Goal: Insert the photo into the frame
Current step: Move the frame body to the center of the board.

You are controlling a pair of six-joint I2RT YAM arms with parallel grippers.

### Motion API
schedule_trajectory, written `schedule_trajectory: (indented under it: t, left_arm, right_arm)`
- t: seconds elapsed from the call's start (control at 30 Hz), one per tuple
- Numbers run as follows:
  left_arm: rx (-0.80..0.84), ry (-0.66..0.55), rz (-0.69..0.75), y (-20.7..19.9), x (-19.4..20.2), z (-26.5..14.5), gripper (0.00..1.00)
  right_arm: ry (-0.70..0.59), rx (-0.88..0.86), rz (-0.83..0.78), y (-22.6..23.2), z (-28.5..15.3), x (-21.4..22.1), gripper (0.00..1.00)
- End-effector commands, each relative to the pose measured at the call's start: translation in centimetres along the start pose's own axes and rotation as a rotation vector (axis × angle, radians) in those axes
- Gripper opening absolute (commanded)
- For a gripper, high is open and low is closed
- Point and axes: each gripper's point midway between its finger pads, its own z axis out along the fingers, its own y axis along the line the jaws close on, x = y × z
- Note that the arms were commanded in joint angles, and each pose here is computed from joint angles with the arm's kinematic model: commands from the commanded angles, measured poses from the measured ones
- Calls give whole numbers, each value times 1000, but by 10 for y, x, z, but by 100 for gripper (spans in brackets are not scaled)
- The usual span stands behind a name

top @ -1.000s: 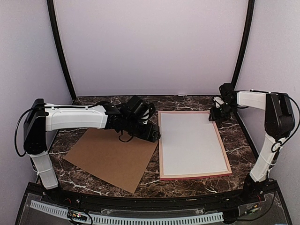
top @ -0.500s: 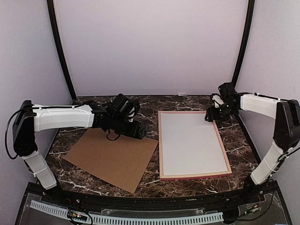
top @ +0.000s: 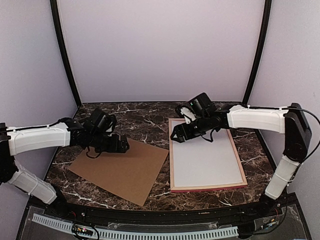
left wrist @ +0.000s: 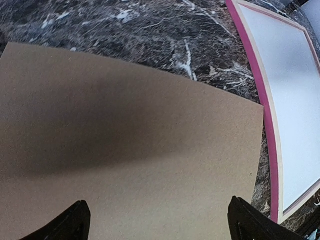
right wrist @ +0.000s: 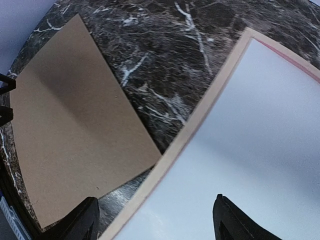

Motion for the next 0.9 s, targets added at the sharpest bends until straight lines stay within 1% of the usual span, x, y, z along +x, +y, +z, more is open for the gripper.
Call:
schedule_trajectory:
  t: [0.0, 0.03, 0.13, 0.27, 0.4, 0.6, 0.87]
  left_arm:
    - [28, 13, -174, 22, 21, -14, 99]
    - [45, -7, -211, 24, 20, -21, 99]
    - [34, -5, -271, 40, 35, -23, 99]
    - [14, -12, -353, 56, 49, -31, 99]
    - [22, -26, -411, 64, 59, -37, 99]
    - [11, 7, -459, 73, 79, -34, 99]
    - [-39, 47, -493, 83, 94, -32, 99]
  right_arm:
    - [-4, -96, -60, 55, 34, -13, 80]
    - [12, -109, -73, 63, 44, -11, 80]
    - [41, -139, -99, 82, 67, -10, 80]
    - [91, -140, -105, 86, 93, -3, 81]
    - [120, -71, -101, 71, 110, 2, 81]
    - [148, -20, -71, 47, 124, 10, 80]
    - [176, 43, -26, 14, 128, 24, 80]
